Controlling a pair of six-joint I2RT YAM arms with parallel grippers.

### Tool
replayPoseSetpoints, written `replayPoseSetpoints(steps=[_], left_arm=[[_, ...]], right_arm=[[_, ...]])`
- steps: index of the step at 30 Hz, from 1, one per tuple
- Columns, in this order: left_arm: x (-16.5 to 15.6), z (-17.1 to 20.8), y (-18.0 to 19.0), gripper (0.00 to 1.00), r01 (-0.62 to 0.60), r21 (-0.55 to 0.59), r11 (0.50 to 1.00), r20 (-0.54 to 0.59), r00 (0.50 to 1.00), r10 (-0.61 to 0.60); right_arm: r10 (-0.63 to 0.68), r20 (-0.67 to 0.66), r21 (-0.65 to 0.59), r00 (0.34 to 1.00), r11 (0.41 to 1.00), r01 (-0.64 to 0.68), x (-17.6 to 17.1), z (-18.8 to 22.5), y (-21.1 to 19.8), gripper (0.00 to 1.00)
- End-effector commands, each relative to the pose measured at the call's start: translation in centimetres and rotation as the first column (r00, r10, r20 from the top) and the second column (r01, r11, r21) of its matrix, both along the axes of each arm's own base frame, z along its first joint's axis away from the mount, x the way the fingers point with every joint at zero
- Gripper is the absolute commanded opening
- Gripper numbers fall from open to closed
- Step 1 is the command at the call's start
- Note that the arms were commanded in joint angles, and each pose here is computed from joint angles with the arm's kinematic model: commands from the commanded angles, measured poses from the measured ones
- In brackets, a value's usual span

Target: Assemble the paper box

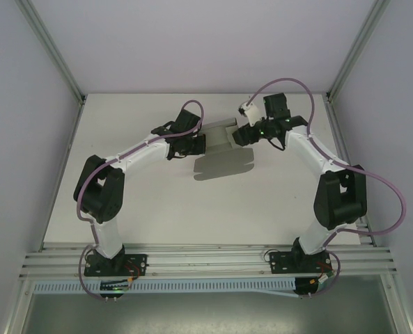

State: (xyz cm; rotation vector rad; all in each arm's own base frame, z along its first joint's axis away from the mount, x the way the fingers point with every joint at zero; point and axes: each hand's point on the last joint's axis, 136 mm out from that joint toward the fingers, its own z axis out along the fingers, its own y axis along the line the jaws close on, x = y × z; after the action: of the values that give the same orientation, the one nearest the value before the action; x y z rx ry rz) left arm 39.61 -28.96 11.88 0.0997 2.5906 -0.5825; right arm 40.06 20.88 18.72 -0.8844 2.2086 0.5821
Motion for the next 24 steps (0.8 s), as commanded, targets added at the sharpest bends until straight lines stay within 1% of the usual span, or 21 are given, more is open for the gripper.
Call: replayPoseSetpoints(steps=[1,3,5,8,10,14,16,18,19,20,22,23,24], left_arm=[[0.1,2.9,-0.9,0.0,0.028,-0.059,0.998,0.058,0.998,-0.024],[0.0,2.9,-1.0,0.0,0.034,-0.065,0.997,0.056,0.998,-0.031],[-0.1,3.1,-1.1,0.0,0.041,-0.074,0.996,0.061,0.997,-0.036],[-0.1,3.4,-1.2,0.0,0.047,-0.081,0.996,0.066,0.997,-0.042],[0.0,3.4,-1.2,0.0,0.044,-0.082,0.996,0.068,0.997,-0.039],[-0.1,3.6,-1.3,0.0,0.049,-0.083,0.995,0.071,0.997,-0.043],[-0.1,3.5,-1.3,0.0,0.046,-0.081,0.996,0.07,0.997,-0.041],[-0.1,3.6,-1.3,0.0,0.05,-0.08,0.996,0.072,0.996,-0.044],[-0.1,3.7,-1.3,0.0,0.049,-0.081,0.996,0.072,0.996,-0.043],[-0.2,3.7,-1.4,0.0,0.051,-0.082,0.995,0.073,0.996,-0.045],[-0.2,3.7,-1.6,0.0,0.05,-0.081,0.995,0.073,0.996,-0.044],[-0.2,3.8,-1.6,0.0,0.051,-0.08,0.996,0.075,0.996,-0.045],[-0.2,3.7,-1.6,0.0,0.049,-0.077,0.996,0.072,0.996,-0.044]], right_arm=[[0.012,-0.021,-0.046,1.0,0.999,-0.013,-0.5,-1.2,-0.5,0.58],[-0.016,-0.008,-0.052,1.0,0.999,0.016,-0.2,-1.2,-0.8,0.58],[-0.052,0.01,-0.062,0.999,0.997,0.052,0.5,-1.0,-1.1,0.54],[-0.117,0.053,-0.08,0.992,0.989,0.121,1.9,-0.9,-1.4,0.54],[-0.136,0.078,-0.095,0.988,0.985,0.143,2.6,-1.1,-1.3,0.54],[-0.158,0.107,-0.113,0.982,0.979,0.17,3.6,-1.1,-0.9,0.47],[-0.169,0.129,-0.125,0.977,0.975,0.186,3.9,-1.0,-0.7,0.36],[-0.203,0.174,-0.156,0.964,0.96,0.231,4.4,-0.7,-0.8,0.24],[-0.231,0.201,-0.18,0.952,0.946,0.268,4.6,-0.6,-1.0,0.23],[-0.276,0.239,-0.204,0.931,0.923,0.326,5.1,-0.5,-1.4,0.2],[-0.31,0.3,-0.25,0.902,0.887,0.388,5.5,-0.3,-1.6,0.15],[-0.334,0.333,-0.273,0.882,0.861,0.429,5.7,-0.2,-2.0,0.09],[-0.351,0.357,-0.29,0.866,0.84,0.46,5.9,-0.1,-2.3,0.0]])
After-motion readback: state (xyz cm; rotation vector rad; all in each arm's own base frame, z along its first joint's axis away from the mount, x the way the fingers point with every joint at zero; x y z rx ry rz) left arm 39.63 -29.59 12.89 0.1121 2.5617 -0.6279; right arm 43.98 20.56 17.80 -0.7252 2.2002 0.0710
